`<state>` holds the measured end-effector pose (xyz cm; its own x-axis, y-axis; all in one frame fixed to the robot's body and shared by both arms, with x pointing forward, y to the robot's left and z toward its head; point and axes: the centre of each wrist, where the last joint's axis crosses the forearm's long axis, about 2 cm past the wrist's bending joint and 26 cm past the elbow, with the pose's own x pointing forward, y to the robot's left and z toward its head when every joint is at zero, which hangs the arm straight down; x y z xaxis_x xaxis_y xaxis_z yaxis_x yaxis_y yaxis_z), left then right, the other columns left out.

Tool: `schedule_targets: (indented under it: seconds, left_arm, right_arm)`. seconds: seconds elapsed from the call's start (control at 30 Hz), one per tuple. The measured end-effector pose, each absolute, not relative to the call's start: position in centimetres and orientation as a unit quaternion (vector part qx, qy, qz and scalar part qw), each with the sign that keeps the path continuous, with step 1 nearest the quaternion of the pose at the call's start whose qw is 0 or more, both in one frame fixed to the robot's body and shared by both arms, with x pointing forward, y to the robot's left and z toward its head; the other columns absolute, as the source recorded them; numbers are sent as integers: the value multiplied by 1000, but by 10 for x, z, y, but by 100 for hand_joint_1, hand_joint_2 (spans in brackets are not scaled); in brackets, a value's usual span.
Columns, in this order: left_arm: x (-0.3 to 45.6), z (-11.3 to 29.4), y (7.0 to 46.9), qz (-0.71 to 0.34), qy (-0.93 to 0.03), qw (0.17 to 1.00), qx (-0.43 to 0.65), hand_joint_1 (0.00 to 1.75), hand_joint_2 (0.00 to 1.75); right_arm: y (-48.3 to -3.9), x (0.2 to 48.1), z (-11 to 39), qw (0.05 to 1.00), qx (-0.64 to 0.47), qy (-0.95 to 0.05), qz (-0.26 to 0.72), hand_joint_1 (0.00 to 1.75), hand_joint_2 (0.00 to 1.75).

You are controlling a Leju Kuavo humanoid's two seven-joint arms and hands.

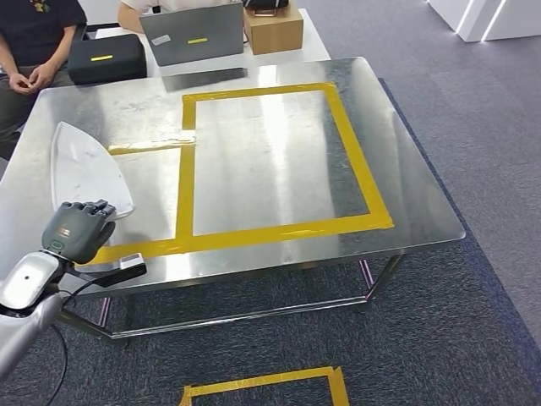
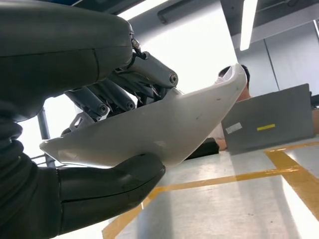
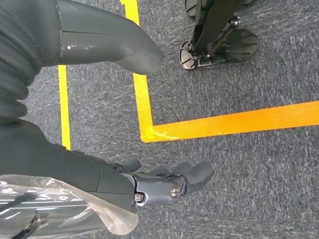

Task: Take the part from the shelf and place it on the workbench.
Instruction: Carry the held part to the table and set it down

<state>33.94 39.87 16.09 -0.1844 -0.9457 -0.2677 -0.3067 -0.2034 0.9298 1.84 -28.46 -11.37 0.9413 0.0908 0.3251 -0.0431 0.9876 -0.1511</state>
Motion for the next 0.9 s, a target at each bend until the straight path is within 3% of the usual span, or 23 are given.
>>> schedule_targets:
  seconds: [0.17, 0.3, 0.6, 0.73, 0.9]
  left_arm:
    - [337, 157, 399, -544, -557, 298, 552, 175, 175]
    - [335, 155, 398, -545, -570, 287, 544, 0, 175]
    - [332, 152, 396, -537, -589, 276, 537, 0, 175]
    - [332, 152, 395, -535, -595, 274, 533, 0, 0]
    - [332, 152, 395, -530, -604, 272, 529, 0, 0]
  right_arm:
    - [-285, 19, -114, 982, -71, -168, 37, 0, 175]
    - [-285, 19, -114, 982, -71, -168, 39, 0, 0]
    - [-285, 19, -114, 982, -70, -168, 40, 0, 0]
    - [-285, 19, -114, 982, -70, -169, 41, 0, 0]
    - [-285, 19, -114, 982, -69, -169, 40, 0, 0]
